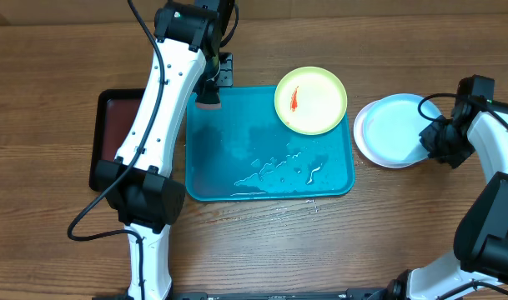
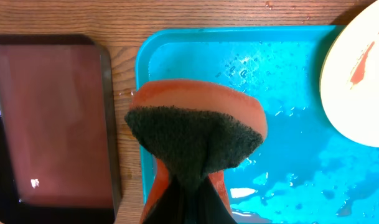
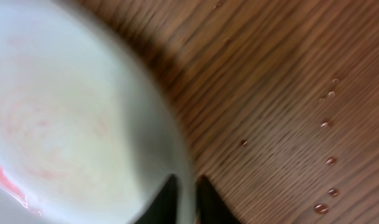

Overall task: Clean dirty plates on tray and stack at the side
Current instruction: 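Lower the light-blue plate onto the white plate and release, then move the right gripper to the yellow-green plate and drag it left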

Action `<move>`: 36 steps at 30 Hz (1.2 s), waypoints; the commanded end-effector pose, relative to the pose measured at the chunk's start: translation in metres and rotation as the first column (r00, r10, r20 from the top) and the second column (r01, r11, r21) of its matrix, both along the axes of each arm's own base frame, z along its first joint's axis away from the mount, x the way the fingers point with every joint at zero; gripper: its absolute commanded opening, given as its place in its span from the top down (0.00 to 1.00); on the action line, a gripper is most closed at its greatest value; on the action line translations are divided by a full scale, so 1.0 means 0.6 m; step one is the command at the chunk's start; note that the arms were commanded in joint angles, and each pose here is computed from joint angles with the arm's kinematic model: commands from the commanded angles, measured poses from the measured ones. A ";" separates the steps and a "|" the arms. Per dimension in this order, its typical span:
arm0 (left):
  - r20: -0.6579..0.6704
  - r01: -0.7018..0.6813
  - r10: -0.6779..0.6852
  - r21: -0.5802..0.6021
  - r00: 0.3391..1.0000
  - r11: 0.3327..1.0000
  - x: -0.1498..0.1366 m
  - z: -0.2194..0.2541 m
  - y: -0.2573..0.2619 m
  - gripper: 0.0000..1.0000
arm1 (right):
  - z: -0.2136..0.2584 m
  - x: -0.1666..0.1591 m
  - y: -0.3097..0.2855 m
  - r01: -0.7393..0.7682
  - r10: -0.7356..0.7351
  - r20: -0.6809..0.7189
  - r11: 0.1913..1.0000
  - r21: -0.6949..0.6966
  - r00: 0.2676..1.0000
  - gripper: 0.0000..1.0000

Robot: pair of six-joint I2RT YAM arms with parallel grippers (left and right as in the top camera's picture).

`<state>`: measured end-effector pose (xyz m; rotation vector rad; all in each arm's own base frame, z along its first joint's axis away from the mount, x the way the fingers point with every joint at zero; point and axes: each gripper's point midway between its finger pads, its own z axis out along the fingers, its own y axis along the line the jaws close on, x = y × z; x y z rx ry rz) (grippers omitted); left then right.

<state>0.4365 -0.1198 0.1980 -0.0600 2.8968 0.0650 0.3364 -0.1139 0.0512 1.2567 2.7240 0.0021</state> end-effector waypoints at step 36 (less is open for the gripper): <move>0.024 -0.023 0.022 0.004 0.999 1.000 0.001 0.013 0.003 0.96 | 0.017 0.162 0.306 -0.405 0.398 0.256 0.914 -0.025 0.881 0.68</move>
